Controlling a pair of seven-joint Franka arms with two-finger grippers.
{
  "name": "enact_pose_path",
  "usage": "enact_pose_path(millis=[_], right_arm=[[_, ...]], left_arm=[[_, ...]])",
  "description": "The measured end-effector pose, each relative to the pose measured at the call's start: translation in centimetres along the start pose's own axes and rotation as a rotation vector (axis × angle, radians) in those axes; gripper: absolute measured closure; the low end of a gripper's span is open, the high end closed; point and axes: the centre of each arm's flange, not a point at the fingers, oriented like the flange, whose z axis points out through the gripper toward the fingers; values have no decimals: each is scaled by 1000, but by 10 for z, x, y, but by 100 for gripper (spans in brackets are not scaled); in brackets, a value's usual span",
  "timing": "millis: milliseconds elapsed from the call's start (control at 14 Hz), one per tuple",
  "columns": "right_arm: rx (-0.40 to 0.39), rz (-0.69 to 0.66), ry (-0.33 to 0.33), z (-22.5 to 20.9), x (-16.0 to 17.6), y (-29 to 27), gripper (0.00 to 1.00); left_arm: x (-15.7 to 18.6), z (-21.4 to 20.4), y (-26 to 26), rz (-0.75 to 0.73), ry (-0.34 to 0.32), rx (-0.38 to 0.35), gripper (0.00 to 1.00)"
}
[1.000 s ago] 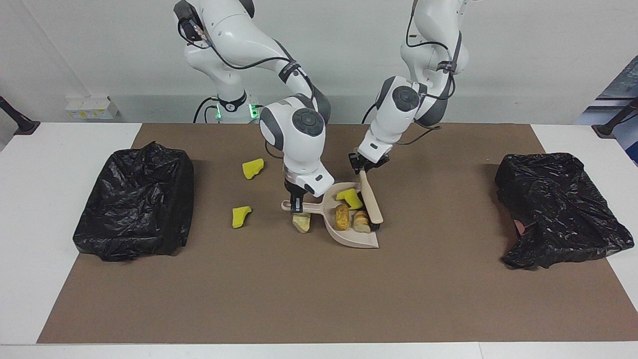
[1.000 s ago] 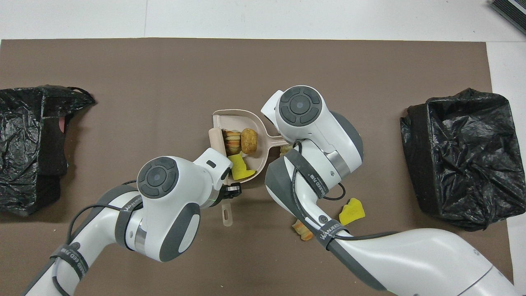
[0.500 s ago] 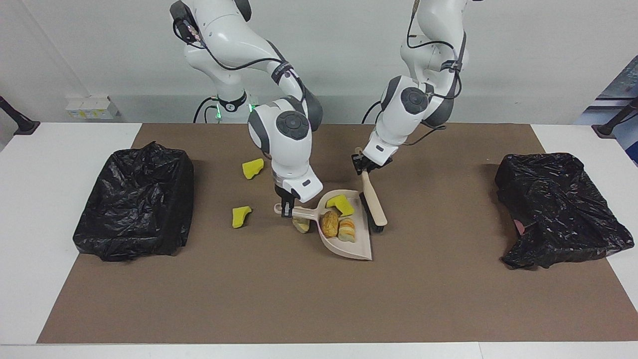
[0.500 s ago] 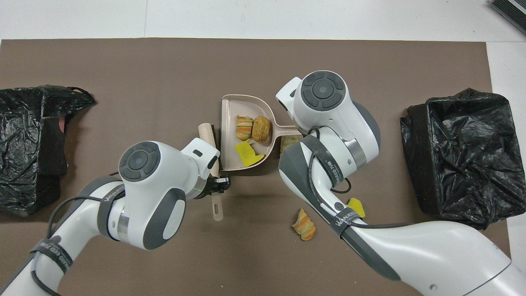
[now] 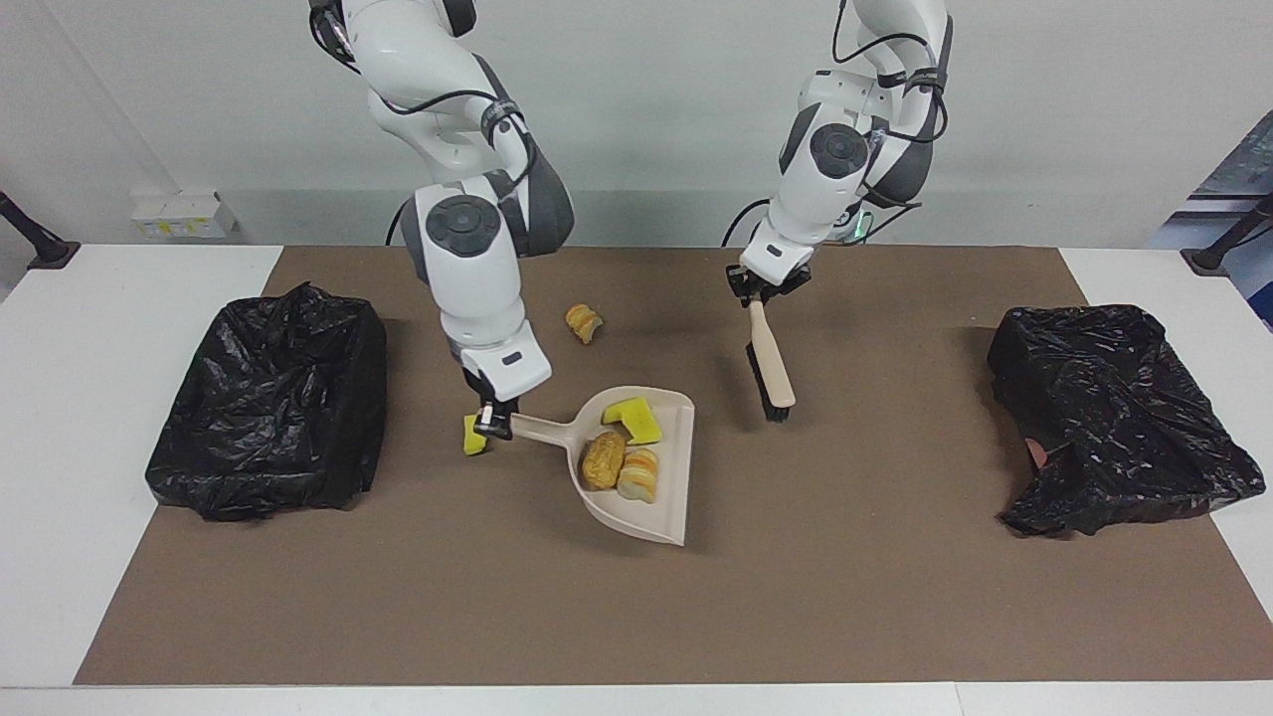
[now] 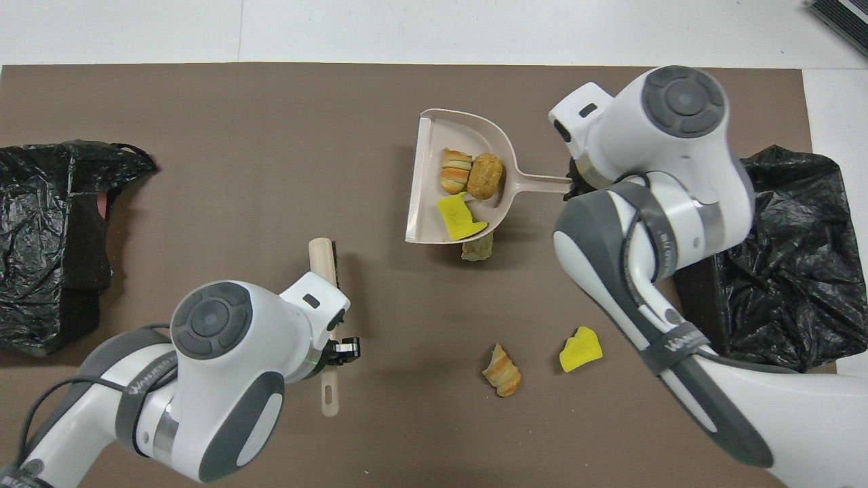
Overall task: Sweep and dump trash in bin
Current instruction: 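Carry the dustpan to the black bag with the right gripper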
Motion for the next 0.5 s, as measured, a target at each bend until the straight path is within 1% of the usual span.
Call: enact_pose_path(millis=[214,500], right_arm=[[16,-40,-13,-31,-77,4,68],[34,-93,-41,-63,-199,4,68]], left_arm=[[-49,23,25,-3,-10,44,74],[-99,61,42,-16,58,64,74]])
